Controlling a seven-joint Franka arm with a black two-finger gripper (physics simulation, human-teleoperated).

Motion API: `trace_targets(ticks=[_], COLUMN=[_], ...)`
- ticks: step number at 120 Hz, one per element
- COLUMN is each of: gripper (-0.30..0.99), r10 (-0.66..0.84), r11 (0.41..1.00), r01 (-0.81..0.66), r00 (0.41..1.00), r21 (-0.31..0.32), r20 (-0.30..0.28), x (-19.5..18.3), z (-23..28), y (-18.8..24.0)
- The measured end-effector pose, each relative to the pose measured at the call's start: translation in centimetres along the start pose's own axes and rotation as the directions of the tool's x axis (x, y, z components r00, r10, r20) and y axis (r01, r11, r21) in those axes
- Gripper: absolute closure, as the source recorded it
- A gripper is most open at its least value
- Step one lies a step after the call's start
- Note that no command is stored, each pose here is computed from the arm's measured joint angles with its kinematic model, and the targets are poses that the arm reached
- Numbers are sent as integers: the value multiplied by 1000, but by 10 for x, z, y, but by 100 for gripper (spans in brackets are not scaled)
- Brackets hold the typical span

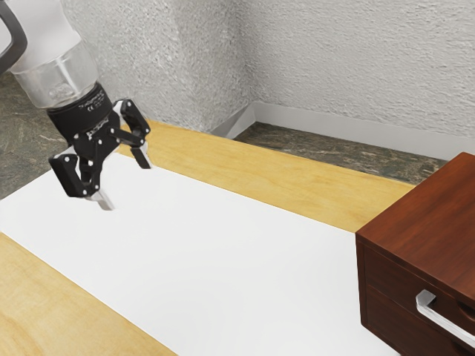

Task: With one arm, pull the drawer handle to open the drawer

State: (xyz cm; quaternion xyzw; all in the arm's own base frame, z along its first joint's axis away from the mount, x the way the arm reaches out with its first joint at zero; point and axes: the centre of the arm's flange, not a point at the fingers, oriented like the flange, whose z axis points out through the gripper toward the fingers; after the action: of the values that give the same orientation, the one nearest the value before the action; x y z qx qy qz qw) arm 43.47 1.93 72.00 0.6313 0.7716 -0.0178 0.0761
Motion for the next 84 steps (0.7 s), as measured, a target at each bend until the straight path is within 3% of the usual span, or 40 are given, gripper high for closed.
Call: trace_targets(ticks=[16, 32, 39, 60, 84], gripper=[0, 0, 0, 0, 0], r10=[15, 161, 233, 368, 496], r11=[998, 982, 965, 928, 868], r01=[-14, -160, -234, -369, -490], r00=[1000, 987, 972, 929, 864], r21=[63, 104, 116, 45, -83], r20=[-9, 5, 23, 38, 88], x=[3, -49, -66, -148, -216], z=[10, 21, 54, 125, 132], y=[-9, -40, -69, -60, -77])
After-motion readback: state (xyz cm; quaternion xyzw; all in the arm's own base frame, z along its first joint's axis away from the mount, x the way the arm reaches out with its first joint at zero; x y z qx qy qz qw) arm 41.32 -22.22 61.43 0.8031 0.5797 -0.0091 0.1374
